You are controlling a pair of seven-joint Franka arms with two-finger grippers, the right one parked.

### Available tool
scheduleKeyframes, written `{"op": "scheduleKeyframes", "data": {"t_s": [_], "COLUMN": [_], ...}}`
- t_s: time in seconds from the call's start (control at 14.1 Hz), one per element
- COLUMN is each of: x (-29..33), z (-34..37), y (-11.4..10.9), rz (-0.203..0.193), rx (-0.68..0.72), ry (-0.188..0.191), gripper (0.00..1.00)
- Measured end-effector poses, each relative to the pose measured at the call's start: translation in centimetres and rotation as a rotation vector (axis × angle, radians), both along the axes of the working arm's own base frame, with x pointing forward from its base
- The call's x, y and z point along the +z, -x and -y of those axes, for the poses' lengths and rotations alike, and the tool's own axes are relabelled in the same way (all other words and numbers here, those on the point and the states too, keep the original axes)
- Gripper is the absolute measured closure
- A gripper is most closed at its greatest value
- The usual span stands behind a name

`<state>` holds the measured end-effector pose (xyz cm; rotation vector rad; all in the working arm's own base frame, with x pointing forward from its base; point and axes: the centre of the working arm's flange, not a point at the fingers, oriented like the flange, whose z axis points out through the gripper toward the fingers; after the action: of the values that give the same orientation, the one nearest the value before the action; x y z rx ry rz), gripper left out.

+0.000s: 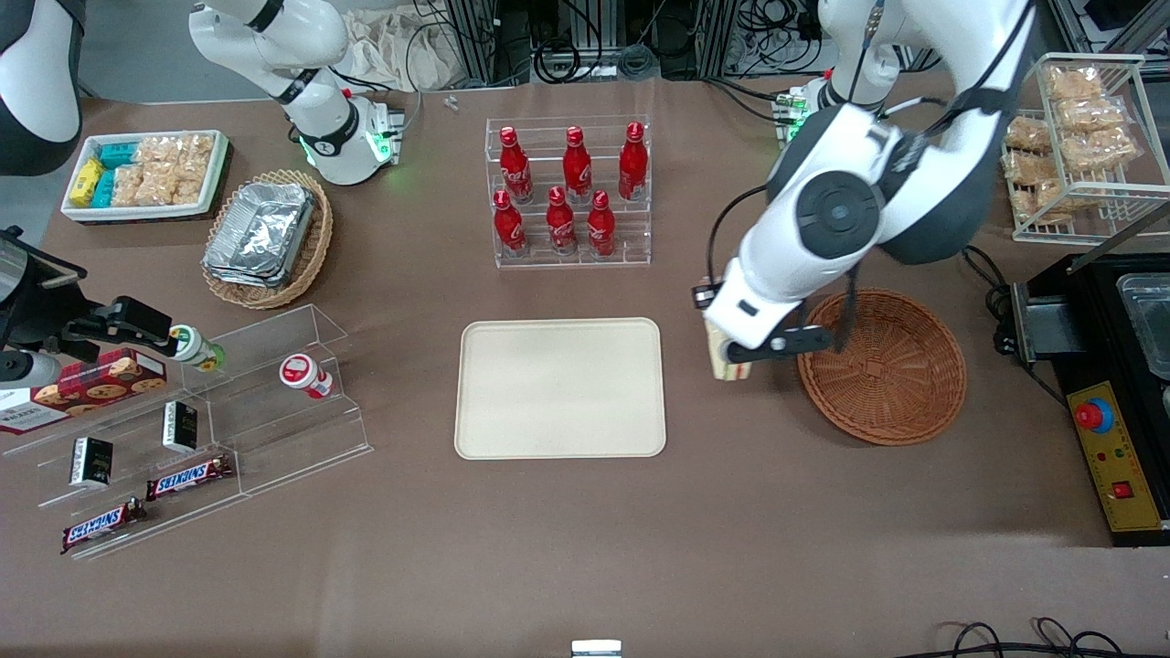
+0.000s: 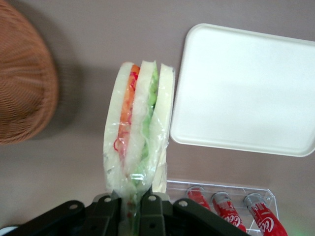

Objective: Place sandwich from basket to tray
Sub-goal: 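Lift the sandwich and carry it with the left gripper over the tray, then lower the sandwich onto the tray and open the left gripper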

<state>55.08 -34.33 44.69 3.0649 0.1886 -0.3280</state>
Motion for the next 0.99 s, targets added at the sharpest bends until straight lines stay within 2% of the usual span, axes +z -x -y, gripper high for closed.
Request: {"op": "scheduleKeyframes", "data": {"t_s": [0.14,0.42,0.85,0.99], "x": [-4.0,-11.8,-18.3,-19.8], "z": [2.6,6.8,9.2,8.9], "y": [-0.1,0.5,1.1,0.9], "rz": [-0.006,-0.003,-0.011,0.000], "rx": [-0.032,-0.097,-0.119,-0.137], "ry": [0.018,0.018,0.037,0.015], "gripper": [0.84,0.84,0.85,0.86]}}
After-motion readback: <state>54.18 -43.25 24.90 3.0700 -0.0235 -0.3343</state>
